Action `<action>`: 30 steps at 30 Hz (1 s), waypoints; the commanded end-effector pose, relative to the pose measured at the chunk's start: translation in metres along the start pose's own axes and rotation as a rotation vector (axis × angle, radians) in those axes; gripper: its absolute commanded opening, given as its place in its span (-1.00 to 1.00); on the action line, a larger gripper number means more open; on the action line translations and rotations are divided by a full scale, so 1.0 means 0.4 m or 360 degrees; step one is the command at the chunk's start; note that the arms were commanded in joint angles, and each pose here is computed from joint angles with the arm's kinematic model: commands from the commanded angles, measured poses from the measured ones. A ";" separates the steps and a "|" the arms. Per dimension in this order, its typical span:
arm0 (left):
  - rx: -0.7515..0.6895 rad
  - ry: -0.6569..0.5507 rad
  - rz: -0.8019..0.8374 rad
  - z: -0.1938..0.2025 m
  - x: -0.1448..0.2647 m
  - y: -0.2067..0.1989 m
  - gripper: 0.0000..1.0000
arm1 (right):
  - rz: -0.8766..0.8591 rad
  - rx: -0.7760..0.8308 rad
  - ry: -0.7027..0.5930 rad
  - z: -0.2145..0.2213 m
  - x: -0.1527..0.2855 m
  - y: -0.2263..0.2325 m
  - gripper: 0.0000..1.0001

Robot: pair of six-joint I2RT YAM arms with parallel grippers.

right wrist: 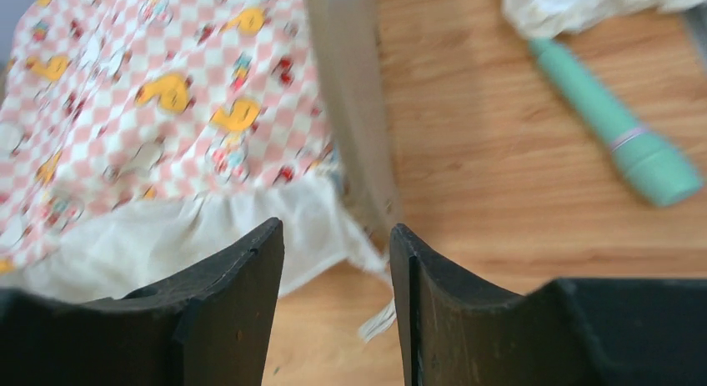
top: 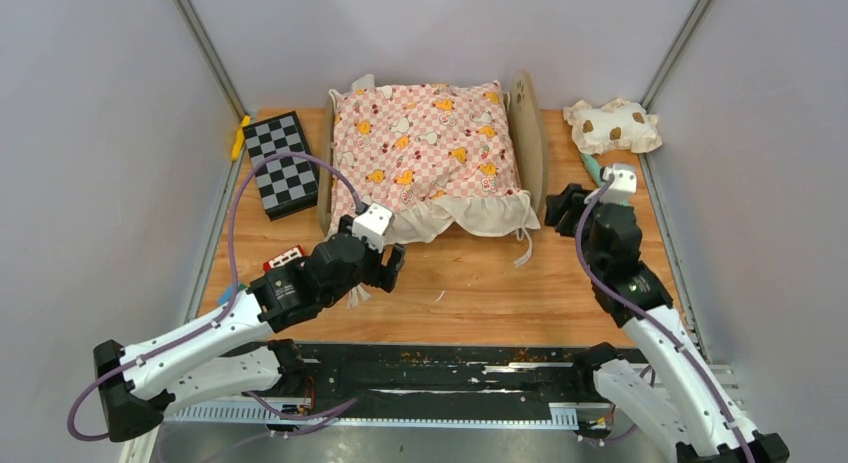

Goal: Set up the pet bed
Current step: Cross the ropes on the bed frame.

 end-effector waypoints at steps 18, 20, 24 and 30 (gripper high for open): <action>0.0089 0.0002 -0.0093 -0.021 0.053 0.020 0.77 | 0.0068 -0.0015 0.0404 0.347 -0.088 0.197 0.10; 0.0088 0.0012 -0.0097 -0.016 0.052 0.021 0.77 | 0.0071 0.0006 0.0393 0.349 -0.110 0.203 0.06; 0.0085 0.0020 -0.0086 -0.013 0.050 0.020 0.77 | 0.0105 0.0032 0.0369 0.356 -0.140 0.203 0.00; 0.0082 0.0027 -0.0076 -0.009 0.046 0.018 0.77 | 0.0179 0.0086 0.0334 0.377 -0.165 0.190 -0.03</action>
Point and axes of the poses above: each gripper's point midway between its finger pads, its own x axis back along the fingers, its own y axis along the line the jaws close on, z = x × y, the point moved 8 cm from there along x, back along the fingers, and after that the axes turned 12 degrees about x, right-handed, at the moved point
